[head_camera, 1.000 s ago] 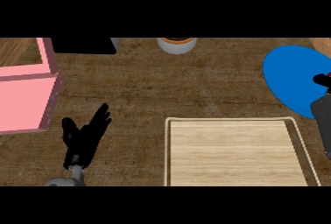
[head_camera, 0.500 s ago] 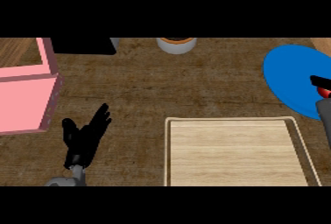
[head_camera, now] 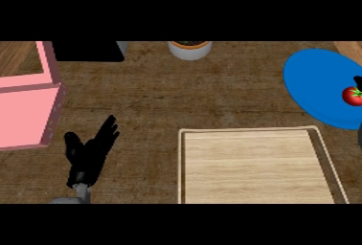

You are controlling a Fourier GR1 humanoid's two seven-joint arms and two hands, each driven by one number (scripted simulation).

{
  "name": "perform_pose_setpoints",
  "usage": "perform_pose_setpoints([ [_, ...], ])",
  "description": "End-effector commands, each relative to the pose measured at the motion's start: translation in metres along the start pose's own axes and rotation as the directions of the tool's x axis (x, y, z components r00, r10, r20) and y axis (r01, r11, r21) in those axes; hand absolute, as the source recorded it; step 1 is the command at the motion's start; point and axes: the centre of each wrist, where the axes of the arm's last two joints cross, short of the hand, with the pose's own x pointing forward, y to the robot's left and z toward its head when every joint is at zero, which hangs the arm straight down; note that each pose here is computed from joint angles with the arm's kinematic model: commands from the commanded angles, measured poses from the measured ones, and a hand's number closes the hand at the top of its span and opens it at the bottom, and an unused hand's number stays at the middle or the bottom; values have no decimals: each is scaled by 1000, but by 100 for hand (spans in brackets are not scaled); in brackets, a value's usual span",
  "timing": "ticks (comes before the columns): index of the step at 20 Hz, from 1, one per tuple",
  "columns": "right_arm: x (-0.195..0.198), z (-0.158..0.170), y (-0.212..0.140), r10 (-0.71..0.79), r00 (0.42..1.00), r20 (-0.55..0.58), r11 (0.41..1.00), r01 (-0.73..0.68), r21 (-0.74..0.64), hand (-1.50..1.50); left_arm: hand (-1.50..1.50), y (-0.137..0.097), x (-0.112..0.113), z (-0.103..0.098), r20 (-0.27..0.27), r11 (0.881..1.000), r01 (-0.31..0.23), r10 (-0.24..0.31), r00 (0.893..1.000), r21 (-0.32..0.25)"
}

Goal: Pick the tomato from the tray and place it in the plate

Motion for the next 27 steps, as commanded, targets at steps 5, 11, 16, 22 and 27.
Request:
perform_pose_setpoints([
  [5,-62,28,-23,-201,979,-34,966,204,158,-150,0,15,-4,7,-33,1000,0,1,999,23],
  [11,-78,55,-41,-226,973,-38,925,226,304,-150,0,3,-13,9,-34,1000,5,-4,999,16],
  [16,-78,94,-64,-141,990,2,937,133,322,-150,0,-5,-2,-5,-24,1000,4,-3,1000,30],
  [22,-92,111,-92,-78,997,-11,936,77,344,-150,0,18,-17,11,-21,1000,-14,15,1000,27],
  [27,-93,137,-90,-66,998,4,939,61,338,-150,0,12,-3,11,-10,1000,19,-18,1000,24],
])
